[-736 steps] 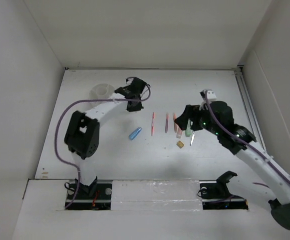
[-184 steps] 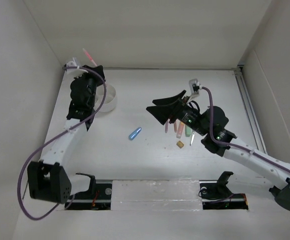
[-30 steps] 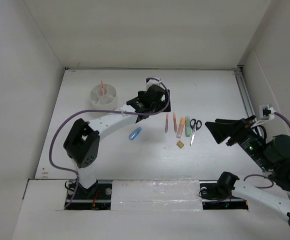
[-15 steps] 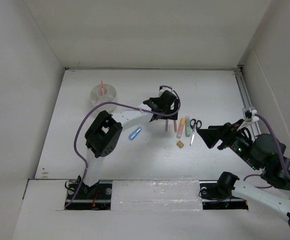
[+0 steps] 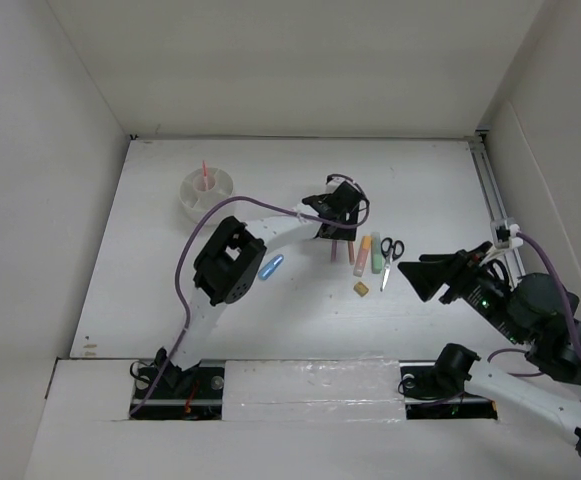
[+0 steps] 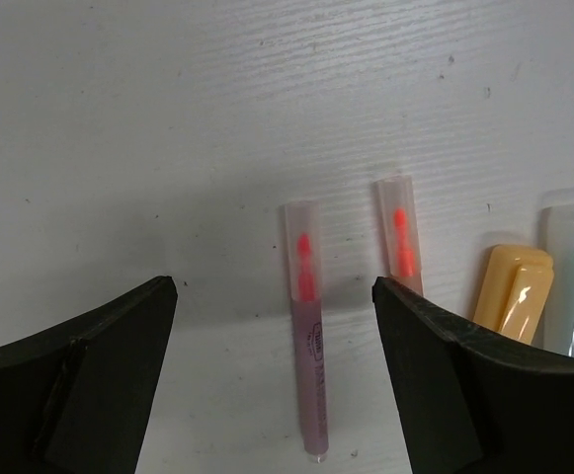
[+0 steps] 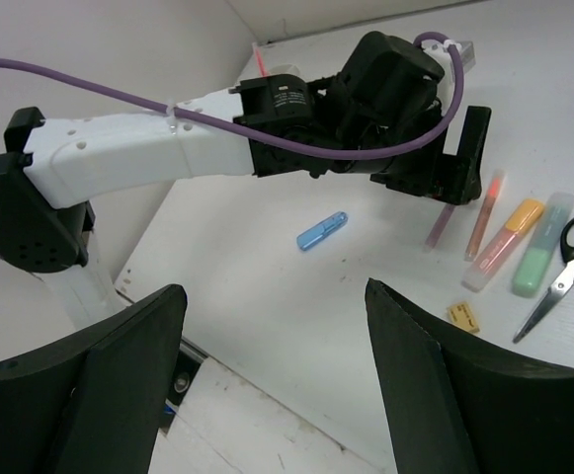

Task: Sort the stationery into containers
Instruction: Pick up the pen from the center of the board.

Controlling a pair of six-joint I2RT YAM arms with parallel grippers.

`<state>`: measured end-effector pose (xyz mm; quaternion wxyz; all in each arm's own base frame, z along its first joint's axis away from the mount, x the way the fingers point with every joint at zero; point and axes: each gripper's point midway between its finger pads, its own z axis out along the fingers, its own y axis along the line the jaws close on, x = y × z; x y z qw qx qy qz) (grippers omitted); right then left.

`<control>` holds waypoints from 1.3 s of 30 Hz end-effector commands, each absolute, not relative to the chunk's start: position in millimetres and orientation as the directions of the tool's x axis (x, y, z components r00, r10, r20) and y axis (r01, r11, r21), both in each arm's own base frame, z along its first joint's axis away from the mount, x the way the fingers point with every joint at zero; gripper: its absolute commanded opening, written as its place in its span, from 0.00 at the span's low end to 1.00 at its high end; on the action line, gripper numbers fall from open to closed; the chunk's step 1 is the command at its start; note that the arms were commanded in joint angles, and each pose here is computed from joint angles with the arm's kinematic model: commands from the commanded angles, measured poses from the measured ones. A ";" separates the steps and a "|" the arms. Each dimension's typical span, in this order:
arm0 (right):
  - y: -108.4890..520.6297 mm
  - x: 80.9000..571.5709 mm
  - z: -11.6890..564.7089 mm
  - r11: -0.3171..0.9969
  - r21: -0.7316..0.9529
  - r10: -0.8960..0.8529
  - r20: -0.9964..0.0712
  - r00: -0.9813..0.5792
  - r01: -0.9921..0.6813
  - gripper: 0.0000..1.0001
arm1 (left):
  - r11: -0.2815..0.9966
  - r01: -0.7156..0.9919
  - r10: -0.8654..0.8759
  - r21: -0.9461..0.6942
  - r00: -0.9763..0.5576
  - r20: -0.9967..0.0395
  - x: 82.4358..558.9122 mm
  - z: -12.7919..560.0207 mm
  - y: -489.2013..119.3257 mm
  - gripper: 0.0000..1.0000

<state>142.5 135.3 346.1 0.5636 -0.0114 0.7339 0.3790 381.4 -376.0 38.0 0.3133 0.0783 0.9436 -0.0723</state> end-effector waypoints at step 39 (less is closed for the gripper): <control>126.9 128.9 364.1 0.665 0.547 0.443 -0.837 -0.322 -0.509 0.77 | 0.964 0.256 0.178 -0.067 -0.816 -0.549 386.5 64.2 -354.5 0.00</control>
